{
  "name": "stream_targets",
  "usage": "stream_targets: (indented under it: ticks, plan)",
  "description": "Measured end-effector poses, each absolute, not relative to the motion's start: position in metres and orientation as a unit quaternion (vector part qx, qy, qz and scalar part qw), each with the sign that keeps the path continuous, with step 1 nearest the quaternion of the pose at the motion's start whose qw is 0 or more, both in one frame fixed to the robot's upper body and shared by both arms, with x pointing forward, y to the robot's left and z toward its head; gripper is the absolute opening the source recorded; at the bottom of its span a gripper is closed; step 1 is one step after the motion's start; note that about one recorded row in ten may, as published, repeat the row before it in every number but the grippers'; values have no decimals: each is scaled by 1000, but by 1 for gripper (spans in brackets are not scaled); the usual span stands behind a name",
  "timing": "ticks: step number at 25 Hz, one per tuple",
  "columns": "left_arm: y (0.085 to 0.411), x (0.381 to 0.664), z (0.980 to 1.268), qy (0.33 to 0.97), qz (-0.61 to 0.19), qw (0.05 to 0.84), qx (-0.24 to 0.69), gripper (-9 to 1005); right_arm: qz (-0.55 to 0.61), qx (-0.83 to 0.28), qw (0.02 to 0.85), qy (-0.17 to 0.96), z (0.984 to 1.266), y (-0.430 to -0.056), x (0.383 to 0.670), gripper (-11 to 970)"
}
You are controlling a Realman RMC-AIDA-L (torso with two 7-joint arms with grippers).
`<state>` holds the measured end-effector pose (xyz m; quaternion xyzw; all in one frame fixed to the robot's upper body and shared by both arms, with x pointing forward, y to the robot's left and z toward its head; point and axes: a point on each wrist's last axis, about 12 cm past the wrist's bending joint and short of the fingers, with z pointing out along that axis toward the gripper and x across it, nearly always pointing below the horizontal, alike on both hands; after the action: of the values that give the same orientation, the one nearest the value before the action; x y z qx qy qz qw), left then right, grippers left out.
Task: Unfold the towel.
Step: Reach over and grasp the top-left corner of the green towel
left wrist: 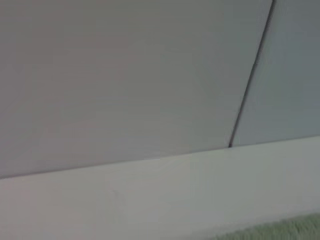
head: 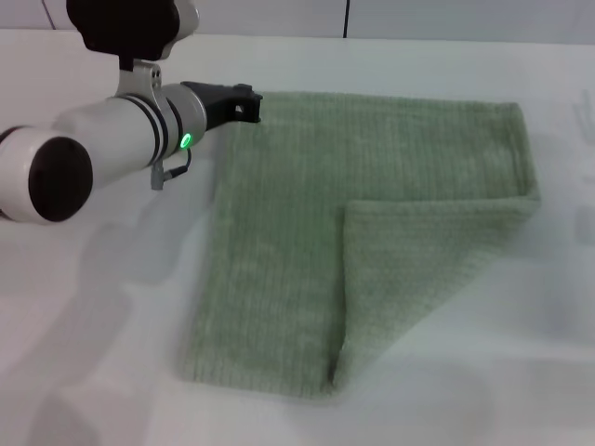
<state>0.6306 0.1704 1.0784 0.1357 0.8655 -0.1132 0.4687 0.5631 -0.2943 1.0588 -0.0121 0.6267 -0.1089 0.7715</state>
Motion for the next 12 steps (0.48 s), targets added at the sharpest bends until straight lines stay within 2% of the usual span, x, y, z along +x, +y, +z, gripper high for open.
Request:
stream_targets:
  ticks: [12]
  plan:
    - [155, 634, 1076, 886, -108, 418, 170, -1, -108, -12, 772, 626, 1059, -294, 563, 807]
